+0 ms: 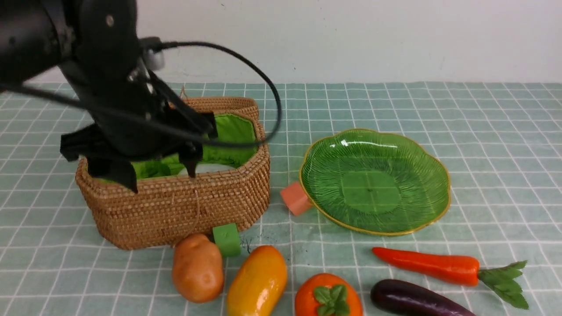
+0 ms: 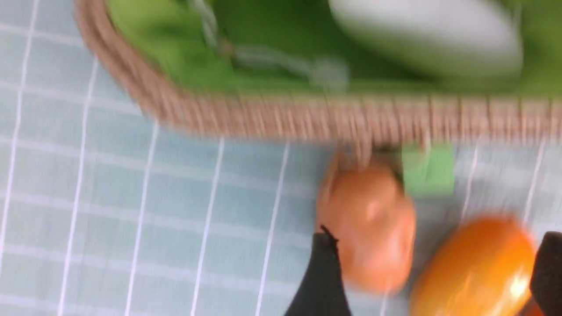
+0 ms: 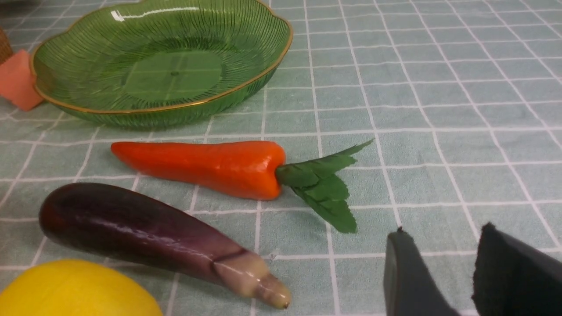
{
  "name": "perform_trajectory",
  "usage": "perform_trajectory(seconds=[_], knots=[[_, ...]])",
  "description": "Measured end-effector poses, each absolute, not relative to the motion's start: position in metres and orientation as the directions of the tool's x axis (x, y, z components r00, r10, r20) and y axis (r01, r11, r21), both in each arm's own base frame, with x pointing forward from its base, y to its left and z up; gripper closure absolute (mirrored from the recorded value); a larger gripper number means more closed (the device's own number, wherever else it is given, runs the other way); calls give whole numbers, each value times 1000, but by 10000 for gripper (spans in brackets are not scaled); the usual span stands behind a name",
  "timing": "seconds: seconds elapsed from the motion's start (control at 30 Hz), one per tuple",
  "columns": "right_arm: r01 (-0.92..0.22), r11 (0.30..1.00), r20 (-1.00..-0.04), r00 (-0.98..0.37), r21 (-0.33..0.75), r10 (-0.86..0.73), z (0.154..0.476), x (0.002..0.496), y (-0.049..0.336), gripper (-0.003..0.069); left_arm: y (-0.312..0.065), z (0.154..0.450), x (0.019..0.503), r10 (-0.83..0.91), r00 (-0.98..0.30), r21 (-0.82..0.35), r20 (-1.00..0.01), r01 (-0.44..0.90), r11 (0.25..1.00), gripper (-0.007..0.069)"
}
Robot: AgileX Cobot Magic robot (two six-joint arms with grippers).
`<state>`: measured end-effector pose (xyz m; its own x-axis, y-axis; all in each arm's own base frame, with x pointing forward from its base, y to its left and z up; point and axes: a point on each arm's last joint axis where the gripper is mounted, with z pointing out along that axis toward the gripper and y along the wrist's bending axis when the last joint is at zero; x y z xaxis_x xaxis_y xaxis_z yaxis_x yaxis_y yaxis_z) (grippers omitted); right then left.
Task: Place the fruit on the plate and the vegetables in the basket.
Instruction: Grab a potato with your left arm and place it in the basket on the left
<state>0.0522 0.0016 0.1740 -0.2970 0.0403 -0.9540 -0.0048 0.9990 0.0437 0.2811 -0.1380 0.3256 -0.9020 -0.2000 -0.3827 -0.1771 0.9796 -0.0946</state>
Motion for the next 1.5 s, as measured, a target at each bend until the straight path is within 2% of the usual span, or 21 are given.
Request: perform_trajectory(seconds=[0.13, 0.27, 0.4, 0.6, 0.73, 0.83, 1.07, 1.17, 1.3, 1.5], knots=[[-5, 999, -954, -297, 44, 40, 174, 52, 2, 418, -138, 299, 263, -200, -918, -85, -342, -182, 980, 42], [-5, 999, -954, -297, 44, 40, 174, 52, 2, 418, -144, 271, 261, -224, -925, -148, -308, -186, 971, 32], [-5, 999, -954, -297, 44, 40, 174, 52, 2, 418, -149, 256, 272, -243, -920, -179, -309, -194, 964, 30], [-5, 999, -954, -297, 44, 40, 174, 52, 2, 418, -138, 212, 297, -319, -927, -136, -197, -297, 945, 30], [-5, 999, -954, -297, 44, 40, 174, 52, 2, 418, -144, 202, 304, -334, -927, -204, -170, -298, 932, 30], [-5, 999, -954, -297, 44, 40, 174, 52, 2, 418, -146, 193, 307, -314, -937, -202, -153, -281, 938, 30], [-5, 999, -954, -297, 44, 40, 174, 52, 2, 418, -146, 193, 307, -298, -941, -197, -158, -266, 944, 34], [-5, 999, -954, -297, 44, 40, 174, 52, 2, 418, -146, 193, 306, -297, -942, -194, -154, -266, 944, 69], [-5, 999, -954, -297, 44, 40, 174, 52, 2, 418, -144, 195, 305, -287, -946, -181, -150, -259, 949, 70], [-5, 999, -954, -297, 44, 40, 174, 52, 2, 418, -138, 217, 293, -263, -950, -179, -170, -232, 956, 70]])
